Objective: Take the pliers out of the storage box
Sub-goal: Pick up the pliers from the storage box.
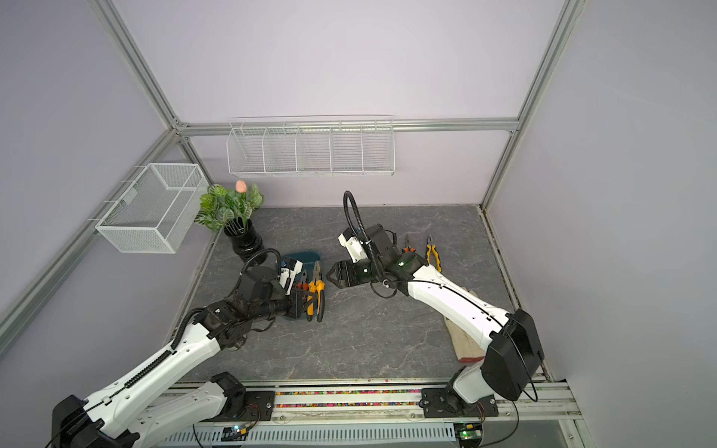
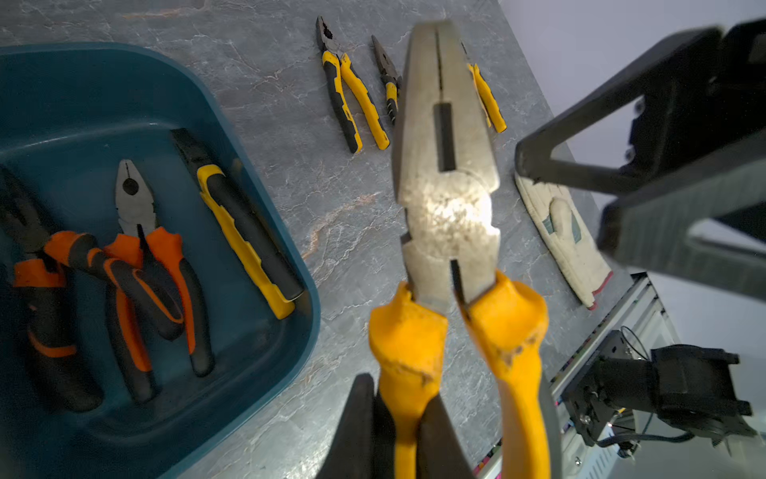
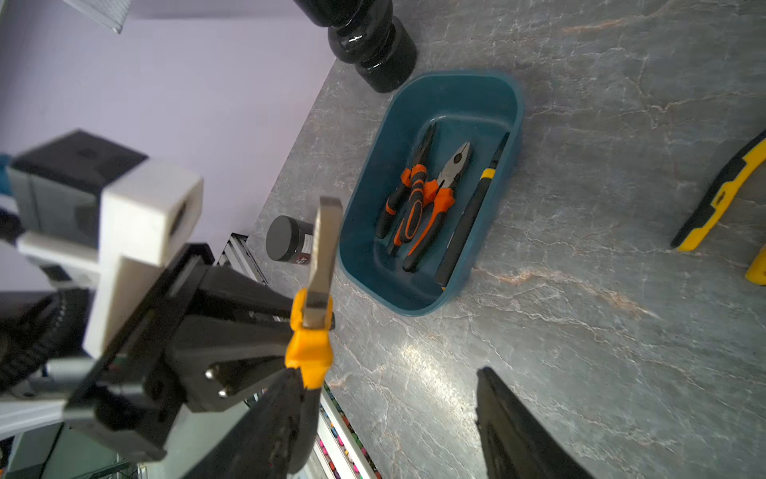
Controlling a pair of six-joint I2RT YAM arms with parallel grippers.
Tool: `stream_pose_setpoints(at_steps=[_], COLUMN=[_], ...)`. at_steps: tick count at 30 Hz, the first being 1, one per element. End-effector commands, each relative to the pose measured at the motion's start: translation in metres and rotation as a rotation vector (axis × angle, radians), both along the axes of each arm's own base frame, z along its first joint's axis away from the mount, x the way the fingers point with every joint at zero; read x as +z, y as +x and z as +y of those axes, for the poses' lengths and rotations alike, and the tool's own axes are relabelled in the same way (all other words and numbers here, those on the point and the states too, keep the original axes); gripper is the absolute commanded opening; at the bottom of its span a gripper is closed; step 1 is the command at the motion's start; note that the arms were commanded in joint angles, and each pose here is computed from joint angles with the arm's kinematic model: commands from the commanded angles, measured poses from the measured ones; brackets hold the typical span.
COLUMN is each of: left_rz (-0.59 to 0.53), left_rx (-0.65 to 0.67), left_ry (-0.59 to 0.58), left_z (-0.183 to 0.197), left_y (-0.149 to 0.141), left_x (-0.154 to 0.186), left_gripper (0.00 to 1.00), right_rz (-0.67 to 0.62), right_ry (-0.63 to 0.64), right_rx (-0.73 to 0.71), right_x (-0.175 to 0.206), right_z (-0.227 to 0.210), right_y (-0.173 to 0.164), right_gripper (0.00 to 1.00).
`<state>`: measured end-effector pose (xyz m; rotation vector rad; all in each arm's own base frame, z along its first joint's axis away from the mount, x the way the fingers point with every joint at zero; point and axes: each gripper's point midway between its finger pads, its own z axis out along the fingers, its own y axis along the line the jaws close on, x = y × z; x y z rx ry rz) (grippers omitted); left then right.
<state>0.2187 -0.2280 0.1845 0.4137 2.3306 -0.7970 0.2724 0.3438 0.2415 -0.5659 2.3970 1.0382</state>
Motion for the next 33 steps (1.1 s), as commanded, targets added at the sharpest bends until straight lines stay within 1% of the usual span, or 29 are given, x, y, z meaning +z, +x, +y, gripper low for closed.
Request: stream_pose_setpoints(at_steps=[1, 4, 10, 14, 18, 22, 24, 26, 29, 30, 32, 33], left_rz=[-0.073, -0.072, -0.091, -0.097, -0.095, -0.097, -0.096, -0.097, -0.093, -0.091, -0.083, -0.075], left_rx=[0.003, 0.006, 0.008, -0.001, -0.003, 0.002, 0.001, -0.001, -0.007, -0.012, -0.013, -0.011], left_ry=[0.003, -0.016, -0.035, -0.062, -0.086, -0.098, -0.102, -0.105, -0.112, -0.115, -0.115, -0.114], left_z=[-0.012, -0.018, -0.02, -0.023, -0.025, -0.025, -0.025, -0.026, -0.027, -0.028, -0.029, -0.029], left_y=[0.008, 0.01, 0.011, 0.01, 0.01, 0.01, 0.009, 0.009, 0.008, 0.008, 0.008, 0.008], left_x=[0.018, 0.017, 0.025, 0.029, 0.028, 0.029, 0.029, 0.029, 0.03, 0.03, 0.029, 0.027], left_gripper=[0.0, 0.0, 0.0, 0.0, 0.0, 0.0, 0.0, 0.0, 0.0, 0.0, 0.0, 0.03], right_rz=[0.037, 0.053, 0.103, 0.121, 0.147, 0.178, 0.184, 0.19, 0.189, 0.186, 0.177, 0.175], right_ry=[-0.016, 0.022, 0.028, 0.06, 0.092, 0.121, 0.125, 0.126, 0.133, 0.134, 0.136, 0.135], right_rx=[0.008, 0.002, -0.014, 0.006, 0.026, 0.022, 0.017, 0.021, 0.024, 0.022, 0.018, 0.012], right_x=[0.003, 0.002, -0.014, -0.018, -0.023, -0.029, -0.032, -0.034, -0.033, -0.033, -0.03, -0.03], right_z=[0.003, 0.009, 0.013, 0.02, 0.027, 0.03, 0.03, 0.031, 0.032, 0.032, 0.032, 0.031], right_y=[0.0, 0.002, 0.003, 0.002, 0.001, -0.001, -0.001, -0.002, -0.002, -0.001, 0.0, 0.001], right_gripper=[0.66, 0.64, 0.62, 0.61, 0.57, 0.46, 0.42, 0.32, 0.11, 0.07, 0.07, 0.06])
